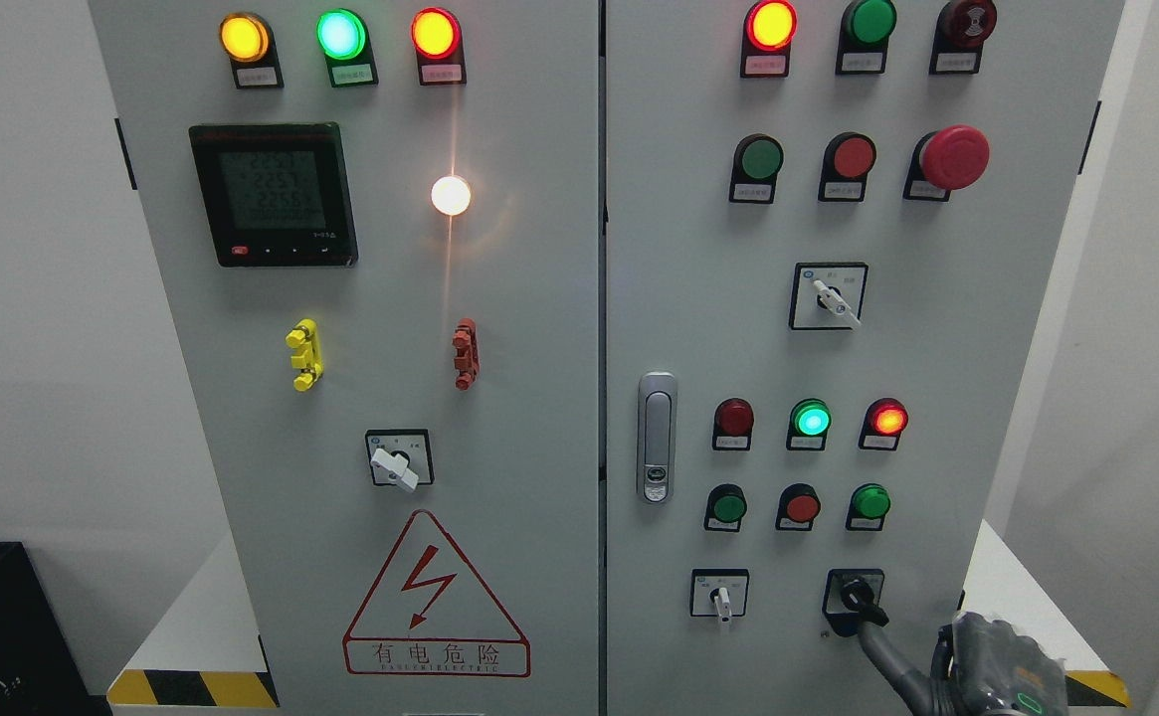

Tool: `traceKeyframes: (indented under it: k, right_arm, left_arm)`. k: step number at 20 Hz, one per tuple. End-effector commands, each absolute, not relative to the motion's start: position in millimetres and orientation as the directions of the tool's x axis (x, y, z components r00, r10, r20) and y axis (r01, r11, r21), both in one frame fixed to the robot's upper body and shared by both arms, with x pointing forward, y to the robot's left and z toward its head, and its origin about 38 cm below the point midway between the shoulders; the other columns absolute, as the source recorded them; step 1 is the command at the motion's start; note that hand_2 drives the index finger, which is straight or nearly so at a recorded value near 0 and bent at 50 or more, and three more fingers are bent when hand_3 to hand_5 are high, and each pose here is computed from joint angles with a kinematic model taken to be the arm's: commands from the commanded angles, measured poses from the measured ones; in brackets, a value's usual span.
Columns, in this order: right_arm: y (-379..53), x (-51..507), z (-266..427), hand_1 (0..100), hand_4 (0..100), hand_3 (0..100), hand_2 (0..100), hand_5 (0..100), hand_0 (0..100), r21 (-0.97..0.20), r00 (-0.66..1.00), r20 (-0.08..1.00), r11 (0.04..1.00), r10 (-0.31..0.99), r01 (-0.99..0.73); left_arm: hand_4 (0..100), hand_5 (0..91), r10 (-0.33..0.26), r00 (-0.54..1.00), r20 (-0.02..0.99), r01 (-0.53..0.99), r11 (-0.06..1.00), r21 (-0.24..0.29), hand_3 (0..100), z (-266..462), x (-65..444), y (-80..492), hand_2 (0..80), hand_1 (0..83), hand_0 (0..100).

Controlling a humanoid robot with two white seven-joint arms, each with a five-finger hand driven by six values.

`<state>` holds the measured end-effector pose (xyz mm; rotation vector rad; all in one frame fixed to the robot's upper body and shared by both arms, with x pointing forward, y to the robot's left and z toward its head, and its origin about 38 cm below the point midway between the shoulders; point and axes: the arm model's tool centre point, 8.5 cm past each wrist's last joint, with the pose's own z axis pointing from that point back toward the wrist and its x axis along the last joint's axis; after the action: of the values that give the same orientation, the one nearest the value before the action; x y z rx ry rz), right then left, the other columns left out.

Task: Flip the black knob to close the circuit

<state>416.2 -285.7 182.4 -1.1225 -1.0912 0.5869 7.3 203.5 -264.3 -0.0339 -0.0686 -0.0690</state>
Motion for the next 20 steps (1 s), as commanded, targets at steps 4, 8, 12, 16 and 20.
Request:
traceKeyframes:
  k: [4, 8, 12, 16, 20]
  right_arm:
    - [-262.5, 416.5, 180.4, 0, 93, 100, 91, 100, 0, -0.928, 0.339, 0.371, 0.357, 0.864, 0.105]
    - [-261.5, 416.9, 178.0, 0, 93, 100, 91, 100, 0, -0.929, 0.34, 0.367, 0.355, 0.866, 0.099]
    - [-256.2, 416.9, 179.3, 0, 93, 100, 91, 100, 0, -0.931, 0.326, 0.365, 0.353, 0.872, 0.098]
    - [-245.9, 412.3, 179.8, 0, 93, 100, 91, 100, 0, -0.93, 0.301, 0.366, 0.353, 0.881, 0.097]
    - [-246.2, 401.7, 180.9, 0, 92, 100, 90, 99, 0, -0.929, 0.298, 0.369, 0.351, 0.88, 0.115]
  left_arm:
    - [0, 0.0, -0.065, 0.995, 0.072, 0.068, 0.997, -0.035, 0, -264.7, 1.4, 202.2, 0.0, 55.6, 12]
    - [0, 0.0, -0.065, 0.995, 0.072, 0.068, 0.997, -0.035, 0, -264.7, 1.4, 202.2, 0.0, 55.6, 12]
    - [0, 0.0, -0.065, 0.995, 0.072, 0.068, 0.997, -0.035, 0, -264.7, 1.4, 202.2, 0.0, 55.6, 12]
    - [0, 0.0, -0.065, 0.995, 0.072, 0.068, 0.997, -0.034, 0, -264.7, 1.4, 203.1, 0.0, 55.6, 12]
    - [0, 0.0, -0.065, 0.995, 0.072, 0.068, 0.997, -0.035, 0, -264.7, 1.4, 202.2, 0.0, 55.6, 12]
